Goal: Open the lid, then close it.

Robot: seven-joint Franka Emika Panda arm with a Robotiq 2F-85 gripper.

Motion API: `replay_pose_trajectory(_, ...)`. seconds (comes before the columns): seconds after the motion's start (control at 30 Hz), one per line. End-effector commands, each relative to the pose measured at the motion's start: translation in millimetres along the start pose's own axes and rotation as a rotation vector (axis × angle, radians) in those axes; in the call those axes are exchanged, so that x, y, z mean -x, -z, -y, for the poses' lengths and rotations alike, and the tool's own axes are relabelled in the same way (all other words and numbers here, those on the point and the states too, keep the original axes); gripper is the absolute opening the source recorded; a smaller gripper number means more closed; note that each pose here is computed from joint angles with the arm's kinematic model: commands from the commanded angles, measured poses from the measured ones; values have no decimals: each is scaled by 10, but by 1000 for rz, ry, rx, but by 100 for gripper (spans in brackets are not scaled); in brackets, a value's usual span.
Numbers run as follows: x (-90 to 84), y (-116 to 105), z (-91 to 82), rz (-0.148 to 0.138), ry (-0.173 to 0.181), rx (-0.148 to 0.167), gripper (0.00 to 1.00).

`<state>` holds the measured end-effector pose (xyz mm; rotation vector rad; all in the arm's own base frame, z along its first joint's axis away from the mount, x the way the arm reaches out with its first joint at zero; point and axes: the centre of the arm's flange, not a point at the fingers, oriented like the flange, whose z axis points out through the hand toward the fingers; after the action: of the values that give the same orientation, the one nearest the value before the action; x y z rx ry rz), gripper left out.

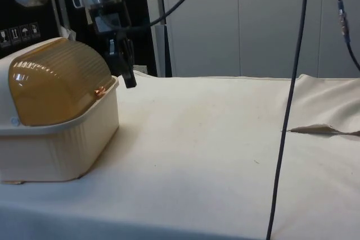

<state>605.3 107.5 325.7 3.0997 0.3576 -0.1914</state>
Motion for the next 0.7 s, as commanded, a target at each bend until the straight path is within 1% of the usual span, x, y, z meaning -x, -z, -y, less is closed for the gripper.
replay_pose_trajectory(0.0, 3, -37, 13, -6, 0, -2, 0)
replay_pose_trajectory(0.03, 7, -24, 13, -8, 0, -3, 0)
replay_pose_trajectory(0.07, 2, -53, 0, -2, 0, 0, 0)
replay_pose_trajectory(0.1, 12, -20, 7, -9, -1, -3, 0)
replay_pose_trajectory(0.17, 11, -9, 7, -11, -1, -3, 0)
replay_pose_trajectory(0.67, 4, -21, 0, -8, 0, 0, 0)
